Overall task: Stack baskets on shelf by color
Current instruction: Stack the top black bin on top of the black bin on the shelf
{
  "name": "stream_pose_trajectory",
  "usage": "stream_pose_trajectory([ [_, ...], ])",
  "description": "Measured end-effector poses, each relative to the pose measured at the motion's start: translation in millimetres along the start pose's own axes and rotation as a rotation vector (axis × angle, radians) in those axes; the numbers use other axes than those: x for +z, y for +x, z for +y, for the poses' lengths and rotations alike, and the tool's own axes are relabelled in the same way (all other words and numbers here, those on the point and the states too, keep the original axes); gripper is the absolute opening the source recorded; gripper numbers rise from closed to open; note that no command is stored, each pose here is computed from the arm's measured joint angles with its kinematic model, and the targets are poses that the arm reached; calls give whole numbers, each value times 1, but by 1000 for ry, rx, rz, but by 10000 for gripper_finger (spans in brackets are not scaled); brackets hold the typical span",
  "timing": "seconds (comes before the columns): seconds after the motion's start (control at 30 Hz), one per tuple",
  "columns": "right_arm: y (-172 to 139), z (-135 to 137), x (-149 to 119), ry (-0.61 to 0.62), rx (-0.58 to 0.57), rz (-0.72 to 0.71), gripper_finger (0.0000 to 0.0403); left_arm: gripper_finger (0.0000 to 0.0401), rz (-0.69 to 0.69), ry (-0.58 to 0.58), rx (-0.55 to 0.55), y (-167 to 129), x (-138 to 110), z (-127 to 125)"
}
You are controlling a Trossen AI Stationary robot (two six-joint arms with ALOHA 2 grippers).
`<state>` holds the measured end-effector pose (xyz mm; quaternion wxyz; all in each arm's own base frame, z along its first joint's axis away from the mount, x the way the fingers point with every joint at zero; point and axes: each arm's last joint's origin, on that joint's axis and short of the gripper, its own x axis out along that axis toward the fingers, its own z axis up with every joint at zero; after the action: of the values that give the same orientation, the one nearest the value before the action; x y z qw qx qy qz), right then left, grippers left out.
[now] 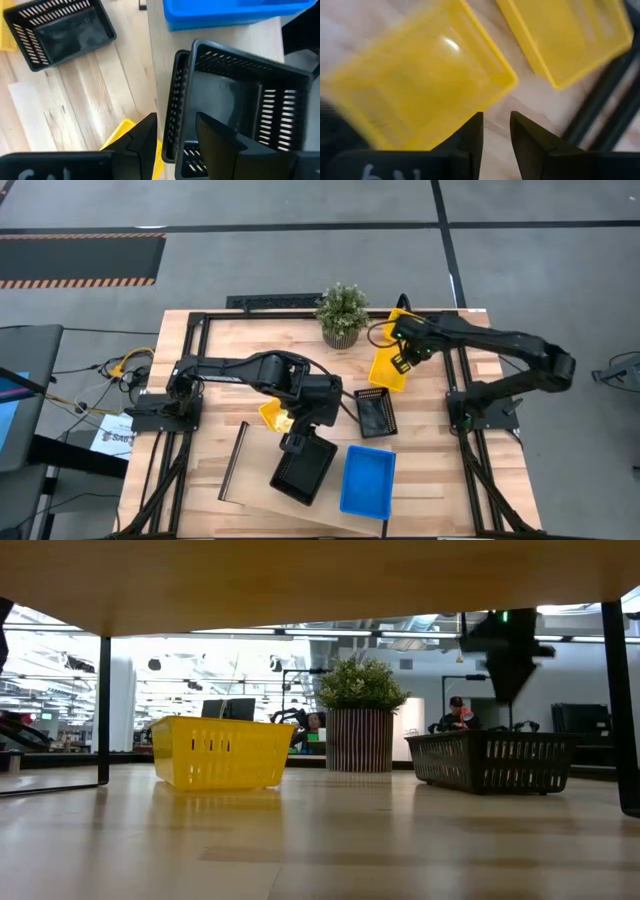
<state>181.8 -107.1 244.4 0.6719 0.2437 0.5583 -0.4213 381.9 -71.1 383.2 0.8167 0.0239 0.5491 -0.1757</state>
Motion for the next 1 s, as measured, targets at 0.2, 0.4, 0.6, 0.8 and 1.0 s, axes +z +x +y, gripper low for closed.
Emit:
stream_pose_trajectory([
  [0.2,40,-13,-11,4,-72,185,86,122,-35,-11,10,-13,-1,-2],
  [0.4,50,-18,-25,28,-64,199,63,103,-68,16,125,-19,-1,0],
  [0.6,69,-23,-32,72,-53,176,40,54,-111,49,68,-4,7,4],
  [0.8,78,-15,-18,42,60,59,15,11,-120,30,58,-6,6,4],
  [1.0,66,11,1,-153,357,-92,13,5,-106,1,53,-3,5,4],
])
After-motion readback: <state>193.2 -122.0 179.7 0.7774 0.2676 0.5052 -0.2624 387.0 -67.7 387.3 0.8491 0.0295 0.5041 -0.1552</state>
